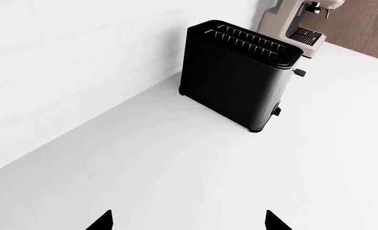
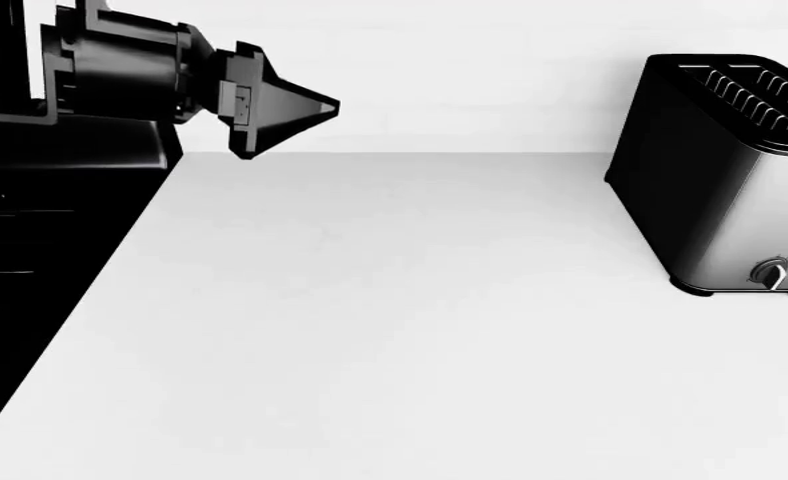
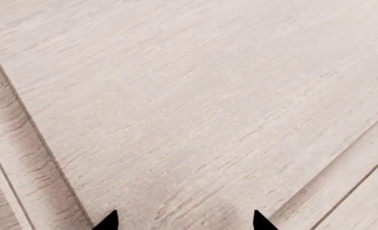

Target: Pick the eggplant, corn from the counter and place them in the cabinet. Then close the cabinet.

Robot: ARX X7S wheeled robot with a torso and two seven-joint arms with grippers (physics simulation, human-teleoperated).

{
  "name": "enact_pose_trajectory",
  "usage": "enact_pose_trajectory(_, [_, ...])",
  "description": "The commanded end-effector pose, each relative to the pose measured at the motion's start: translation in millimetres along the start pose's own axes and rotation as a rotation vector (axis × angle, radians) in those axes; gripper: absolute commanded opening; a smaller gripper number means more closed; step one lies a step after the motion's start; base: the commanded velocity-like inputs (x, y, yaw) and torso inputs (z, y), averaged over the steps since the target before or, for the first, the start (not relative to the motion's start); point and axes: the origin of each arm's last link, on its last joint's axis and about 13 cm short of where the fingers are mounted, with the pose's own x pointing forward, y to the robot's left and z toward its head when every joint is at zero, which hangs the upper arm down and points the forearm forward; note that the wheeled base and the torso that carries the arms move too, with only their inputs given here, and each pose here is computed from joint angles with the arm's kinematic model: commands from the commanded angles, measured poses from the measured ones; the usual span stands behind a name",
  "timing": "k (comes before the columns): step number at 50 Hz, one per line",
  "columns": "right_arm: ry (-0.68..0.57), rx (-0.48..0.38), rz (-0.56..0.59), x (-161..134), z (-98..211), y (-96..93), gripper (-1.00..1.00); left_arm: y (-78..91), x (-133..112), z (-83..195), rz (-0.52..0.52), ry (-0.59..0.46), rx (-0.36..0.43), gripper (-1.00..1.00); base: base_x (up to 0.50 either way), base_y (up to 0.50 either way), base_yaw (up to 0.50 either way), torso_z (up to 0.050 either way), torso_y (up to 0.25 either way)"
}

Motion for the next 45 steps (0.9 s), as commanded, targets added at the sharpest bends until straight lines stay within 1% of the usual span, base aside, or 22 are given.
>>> enact_pose_trajectory(1, [0.285, -0.001, 0.063, 12, -38, 11.4, 1.0, 0.6, 0, -1, -0.001, 0.003, -0.001, 1.0, 0.01, 0.0, 0.0, 0.0, -0.01])
enact_pose_trajectory(5, [0.337, 0.022, 0.076, 12, -43, 13.6, 1.0, 1.2, 0, -2, -0.001, 0.004, -0.001, 1.0, 0.0, 0.0, 0.0, 0.0, -0.005])
enact_pose_trajectory(7, [0.37, 0.055, 0.094, 11, -47, 15.4, 1.0, 1.5, 1, -2, -0.001, 0.005, -0.002, 1.0, 0.01, 0.0, 0.0, 0.0, -0.005])
enact_pose_trajectory(10, [0.404, 0.08, 0.113, 11, -51, 17.5, 1.0, 2.1, 1, -3, -0.001, 0.005, -0.002, 1.0, 0.0, 0.0, 0.0, 0.0, -0.004])
enact_pose_trajectory(22, [0.548, 0.129, 0.146, 7, -57, 20.6, 1.0, 2.6, 0, -3, 0.005, 0.006, 0.001, 1.0, 0.0, 0.0, 0.0, 0.0, -0.005])
enact_pose_trajectory(26, [0.561, 0.126, 0.152, 7, -58, 20.9, 1.0, 2.3, 0, -2, 0.018, 0.005, 0.01, 1.0, 0.0, 0.0, 0.0, 0.0, -0.005])
enact_pose_trajectory(28, [0.561, 0.122, 0.153, 7, -58, 20.8, 1.0, 1.8, -2, -2, 0.02, -0.016, 0.012, 1.0, 0.0, 0.0, 0.0, 0.0, -0.005])
enact_pose_trajectory(31, [0.559, 0.119, 0.155, 7, -59, 20.7, 1.0, 0.9, -3, -3, 0.05, -0.037, 0.019, 1.0, 0.0, 0.0, 0.0, 0.0, -0.007])
enact_pose_trajectory(36, [0.557, 0.113, 0.155, 6, -59, 20.2, 1.0, 5.4, 1, -8, 0.095, 0.011, 0.029, 1.0, 0.0, 0.0, 0.0, 0.0, -0.004])
enact_pose_trajectory(39, [0.556, 0.112, 0.153, 6, -59, 19.9, 1.0, 5.9, 1, -8, 0.102, 0.013, 0.033, 1.0, 0.0, 0.0, 0.0, 0.0, -0.062])
enact_pose_trajectory(45, [0.55, 0.108, 0.153, 6, -58, 19.8, 1.0, 5.3, 0, -7, 0.101, 0.005, 0.039, 1.0, 0.0, 0.0, 0.0, 0.0, -0.179])
